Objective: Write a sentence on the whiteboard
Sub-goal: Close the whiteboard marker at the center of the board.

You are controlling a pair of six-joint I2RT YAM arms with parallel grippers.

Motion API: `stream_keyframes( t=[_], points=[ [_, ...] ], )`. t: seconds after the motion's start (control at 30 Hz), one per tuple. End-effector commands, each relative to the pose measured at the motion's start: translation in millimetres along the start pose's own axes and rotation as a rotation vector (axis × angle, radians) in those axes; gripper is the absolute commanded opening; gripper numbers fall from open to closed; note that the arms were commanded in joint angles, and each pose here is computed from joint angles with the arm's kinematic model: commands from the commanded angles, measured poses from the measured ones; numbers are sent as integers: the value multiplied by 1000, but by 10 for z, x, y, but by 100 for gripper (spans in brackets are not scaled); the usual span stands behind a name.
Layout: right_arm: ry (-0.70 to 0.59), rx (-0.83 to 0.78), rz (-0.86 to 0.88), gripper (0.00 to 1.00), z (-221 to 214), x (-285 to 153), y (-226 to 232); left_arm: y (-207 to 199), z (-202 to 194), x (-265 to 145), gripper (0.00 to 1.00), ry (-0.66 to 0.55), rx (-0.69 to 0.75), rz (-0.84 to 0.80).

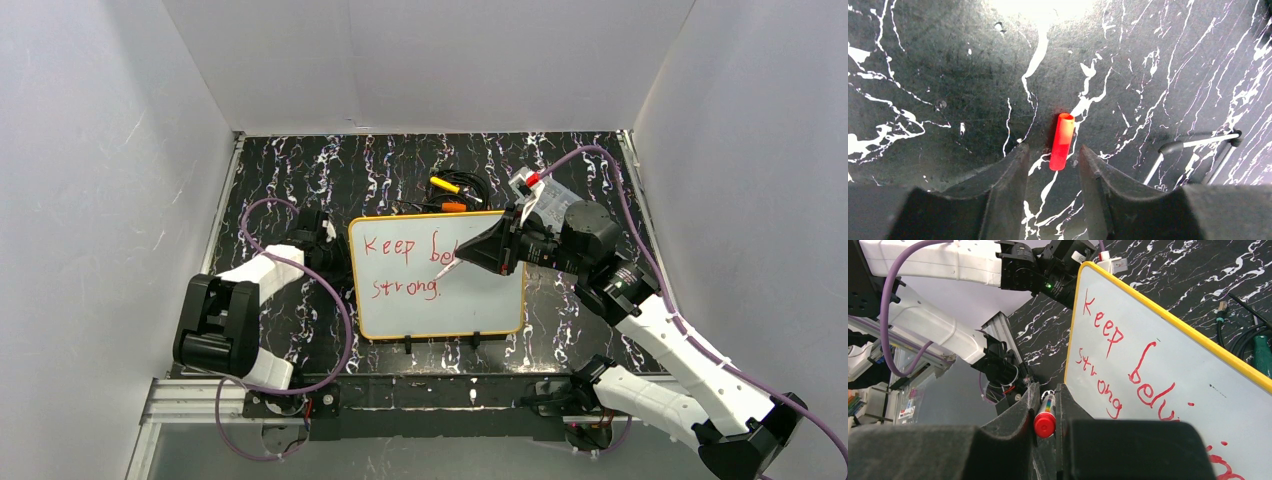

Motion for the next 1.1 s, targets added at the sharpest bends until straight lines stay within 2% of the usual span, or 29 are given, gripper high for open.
stream_keyframes(
  t=[0.0,0.2,0.5,0.83,1.07],
  points=[
    [-49,-20,14,1,79,-5,34,97,-41,13,37,32,51,74],
    [-46,-14,19,1,72,14,25,266,-125,-43,32,50,77,202],
    [-45,-14,19,1,53,8,15,367,1,-304,29,-36,94,325],
    [-45,-15,16,1,38,1,2,138,-30,-269,30,-42,22,158],
    [-45,-19,17,1,29,-1,-2,134,-70,-180,35,-19,-5,145]
  ],
)
Point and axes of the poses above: each gripper's point midway between its finger pads, its own x axis out along the fingers, its own y axis along the line the jaws close on, z = x × y, the point moved 5 cm from there along -x, back along the fingers, and after that the axes turned 15 degrees about x, right-handed, at the moved point
